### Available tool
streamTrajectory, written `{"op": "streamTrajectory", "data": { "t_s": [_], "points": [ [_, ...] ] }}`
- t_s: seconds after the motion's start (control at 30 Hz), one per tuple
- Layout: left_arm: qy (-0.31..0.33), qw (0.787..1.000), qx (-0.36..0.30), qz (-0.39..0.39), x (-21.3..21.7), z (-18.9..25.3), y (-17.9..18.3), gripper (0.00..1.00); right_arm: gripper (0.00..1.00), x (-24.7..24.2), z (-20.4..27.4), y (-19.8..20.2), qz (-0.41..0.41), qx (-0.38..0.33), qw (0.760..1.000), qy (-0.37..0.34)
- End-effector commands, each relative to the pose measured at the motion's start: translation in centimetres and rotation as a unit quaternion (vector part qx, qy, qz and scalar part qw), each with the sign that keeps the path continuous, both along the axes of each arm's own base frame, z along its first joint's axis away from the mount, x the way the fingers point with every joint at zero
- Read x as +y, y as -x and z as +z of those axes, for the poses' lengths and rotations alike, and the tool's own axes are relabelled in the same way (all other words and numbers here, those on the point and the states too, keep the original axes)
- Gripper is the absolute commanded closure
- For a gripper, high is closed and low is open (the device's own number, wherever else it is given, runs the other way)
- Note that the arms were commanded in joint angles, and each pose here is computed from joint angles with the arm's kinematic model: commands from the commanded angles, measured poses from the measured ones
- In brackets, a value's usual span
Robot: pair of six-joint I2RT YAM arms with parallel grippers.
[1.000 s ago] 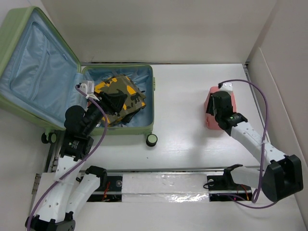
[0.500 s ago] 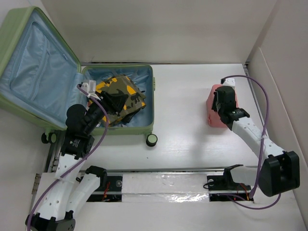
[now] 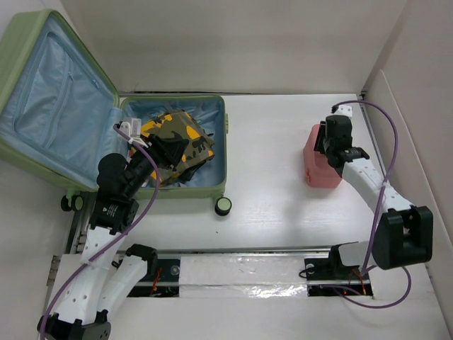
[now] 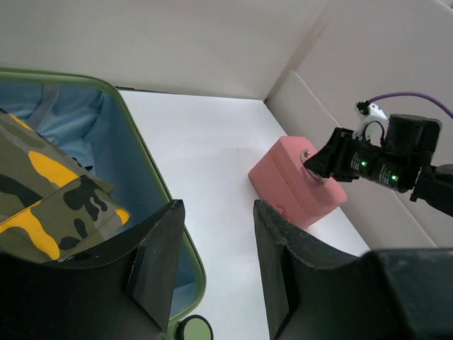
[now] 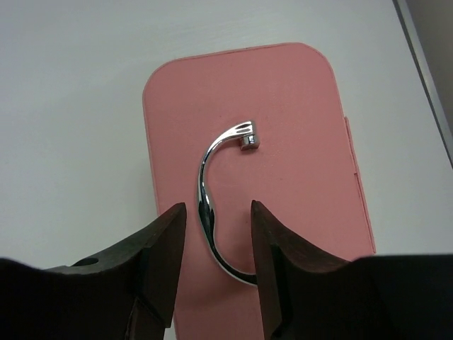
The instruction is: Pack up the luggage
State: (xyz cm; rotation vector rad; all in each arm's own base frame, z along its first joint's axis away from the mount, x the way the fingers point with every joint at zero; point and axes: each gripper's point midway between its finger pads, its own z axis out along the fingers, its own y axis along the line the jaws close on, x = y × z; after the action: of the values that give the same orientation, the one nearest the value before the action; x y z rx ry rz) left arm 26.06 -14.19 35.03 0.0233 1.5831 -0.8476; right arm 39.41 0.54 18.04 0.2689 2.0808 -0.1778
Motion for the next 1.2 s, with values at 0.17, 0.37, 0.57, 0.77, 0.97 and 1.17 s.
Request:
{"op": "streamTrajectory", "data": {
  "t_s": [0.17,0.37,0.57,0.77,0.97,1.17],
  "points": [
    [0.009,1.000,-0.030,-0.004,0.0,1.4,0.2,0.59,0.61,1.4,-1.8,-1.0,0.043,0.027,0.999,-0.017],
    [0.010,0.999,-0.033,-0.001,0.1,1.6,0.3,0.59,0.90,0.7,-3.4,-0.5,0.027,0.049,0.998,-0.006],
    [0.010,0.999,-0.036,0.005,0.3,1.8,0.4,0.59,1.00,1.5,0.3,-0.5,0.045,-0.014,0.998,-0.028],
    [0.010,0.999,-0.037,0.006,0.3,1.8,0.4,0.59,1.00,6.3,8.8,1.0,0.171,-0.151,0.968,-0.107],
    [0.010,0.999,-0.038,0.008,0.4,1.9,0.4,0.59,1.00,11.4,12.8,2.8,0.266,-0.188,0.932,-0.157],
    [0.012,0.999,-0.041,0.012,0.6,2.2,0.5,0.59,1.00,18.2,18.2,4.1,0.359,-0.233,0.879,-0.209]
  ]
}}
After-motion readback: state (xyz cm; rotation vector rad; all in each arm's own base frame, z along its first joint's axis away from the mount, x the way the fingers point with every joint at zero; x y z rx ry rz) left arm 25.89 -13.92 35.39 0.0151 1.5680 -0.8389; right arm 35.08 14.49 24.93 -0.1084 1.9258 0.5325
